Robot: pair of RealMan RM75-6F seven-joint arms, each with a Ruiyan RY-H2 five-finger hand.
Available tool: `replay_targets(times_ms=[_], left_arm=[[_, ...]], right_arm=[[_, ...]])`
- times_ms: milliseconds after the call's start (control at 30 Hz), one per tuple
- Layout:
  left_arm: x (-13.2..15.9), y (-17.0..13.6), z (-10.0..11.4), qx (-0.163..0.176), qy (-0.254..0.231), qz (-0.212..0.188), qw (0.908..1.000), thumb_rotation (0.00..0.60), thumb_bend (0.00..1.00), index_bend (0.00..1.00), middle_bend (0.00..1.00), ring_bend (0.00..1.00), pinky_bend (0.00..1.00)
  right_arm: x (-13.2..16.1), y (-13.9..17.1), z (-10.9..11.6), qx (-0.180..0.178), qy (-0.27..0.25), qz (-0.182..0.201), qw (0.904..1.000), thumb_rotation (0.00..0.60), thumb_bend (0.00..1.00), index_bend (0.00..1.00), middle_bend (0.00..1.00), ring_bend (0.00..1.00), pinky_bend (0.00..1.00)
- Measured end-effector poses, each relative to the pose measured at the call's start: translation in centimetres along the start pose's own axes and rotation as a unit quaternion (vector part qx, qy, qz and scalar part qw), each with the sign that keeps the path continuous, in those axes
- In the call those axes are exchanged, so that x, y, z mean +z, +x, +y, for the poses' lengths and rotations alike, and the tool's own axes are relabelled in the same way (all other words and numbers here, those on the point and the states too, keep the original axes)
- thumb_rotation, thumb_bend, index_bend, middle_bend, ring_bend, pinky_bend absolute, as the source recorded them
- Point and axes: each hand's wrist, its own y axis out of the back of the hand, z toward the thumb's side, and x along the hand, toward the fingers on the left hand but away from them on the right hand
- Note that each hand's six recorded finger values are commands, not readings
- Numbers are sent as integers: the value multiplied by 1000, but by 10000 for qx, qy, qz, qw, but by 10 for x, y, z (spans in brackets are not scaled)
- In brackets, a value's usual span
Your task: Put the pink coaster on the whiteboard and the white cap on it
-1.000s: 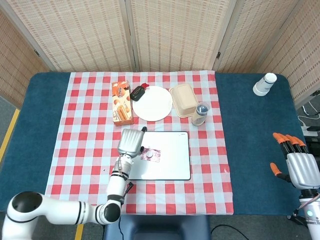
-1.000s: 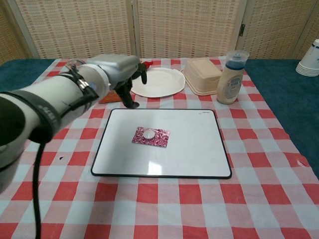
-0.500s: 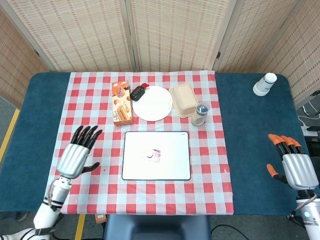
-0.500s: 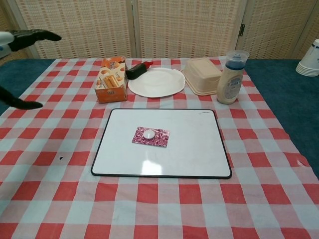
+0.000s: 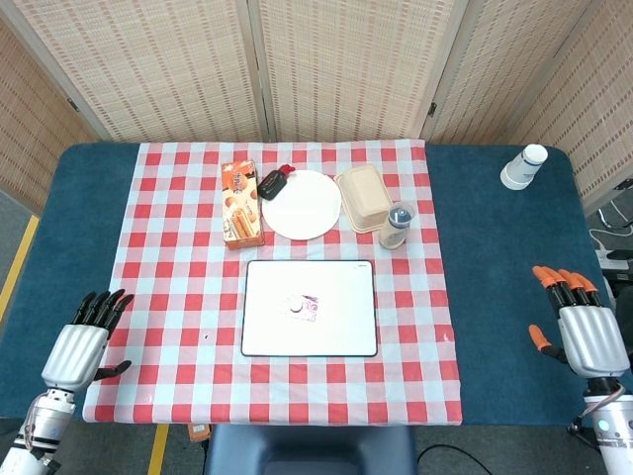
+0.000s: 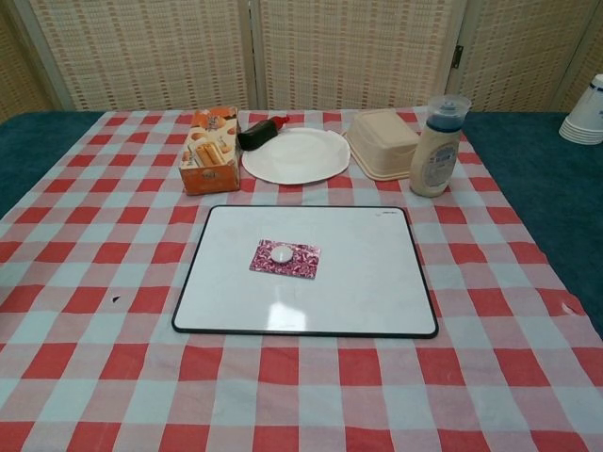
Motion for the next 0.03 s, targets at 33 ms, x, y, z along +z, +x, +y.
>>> replay_targets(times_ms=[33], left_arm=[[-1, 0, 0, 18, -25, 14, 10000, 600, 110, 0, 0, 0, 0]], right_arm=[[0, 0, 0, -7, 2, 5, 10000, 600, 295, 93, 125, 0, 137]])
